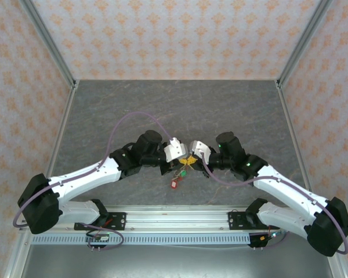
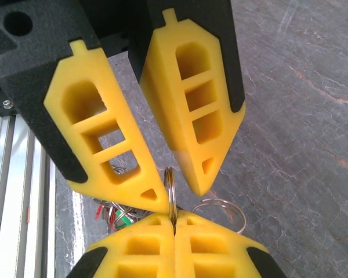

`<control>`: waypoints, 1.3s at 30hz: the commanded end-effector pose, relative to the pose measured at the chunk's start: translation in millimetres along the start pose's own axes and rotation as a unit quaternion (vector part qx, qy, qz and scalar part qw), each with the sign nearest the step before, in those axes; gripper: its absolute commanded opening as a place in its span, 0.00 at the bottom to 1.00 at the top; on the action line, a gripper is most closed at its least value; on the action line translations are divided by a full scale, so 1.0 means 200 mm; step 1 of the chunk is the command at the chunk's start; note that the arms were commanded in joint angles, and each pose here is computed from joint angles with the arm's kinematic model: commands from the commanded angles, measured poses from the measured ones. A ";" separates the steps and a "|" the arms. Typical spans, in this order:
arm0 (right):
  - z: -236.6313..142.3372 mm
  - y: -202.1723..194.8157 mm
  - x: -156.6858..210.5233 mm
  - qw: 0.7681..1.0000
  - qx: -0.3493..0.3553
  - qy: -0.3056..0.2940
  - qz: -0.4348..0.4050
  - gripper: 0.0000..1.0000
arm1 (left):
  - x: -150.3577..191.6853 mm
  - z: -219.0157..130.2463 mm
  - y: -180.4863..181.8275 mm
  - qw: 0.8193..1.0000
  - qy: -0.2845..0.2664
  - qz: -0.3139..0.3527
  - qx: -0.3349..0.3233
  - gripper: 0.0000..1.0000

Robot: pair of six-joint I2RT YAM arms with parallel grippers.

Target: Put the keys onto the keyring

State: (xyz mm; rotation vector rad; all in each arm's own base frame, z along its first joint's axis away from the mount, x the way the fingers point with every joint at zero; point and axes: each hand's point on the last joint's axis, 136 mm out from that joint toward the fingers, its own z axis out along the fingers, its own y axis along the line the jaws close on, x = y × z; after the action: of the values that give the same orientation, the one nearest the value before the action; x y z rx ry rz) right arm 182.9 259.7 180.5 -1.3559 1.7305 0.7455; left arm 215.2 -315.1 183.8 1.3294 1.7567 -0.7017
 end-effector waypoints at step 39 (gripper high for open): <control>-0.03 0.01 -0.12 0.995 0.011 -0.103 0.004 0.11 | -0.17 -0.08 -0.05 0.994 -0.112 -0.002 0.016 0.00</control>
State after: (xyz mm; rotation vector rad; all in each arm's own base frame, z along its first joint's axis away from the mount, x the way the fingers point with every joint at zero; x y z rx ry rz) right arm 182.2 260.2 183.2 -1.2611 1.6704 0.7803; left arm 204.7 -312.6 181.7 1.2810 1.7182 -0.7748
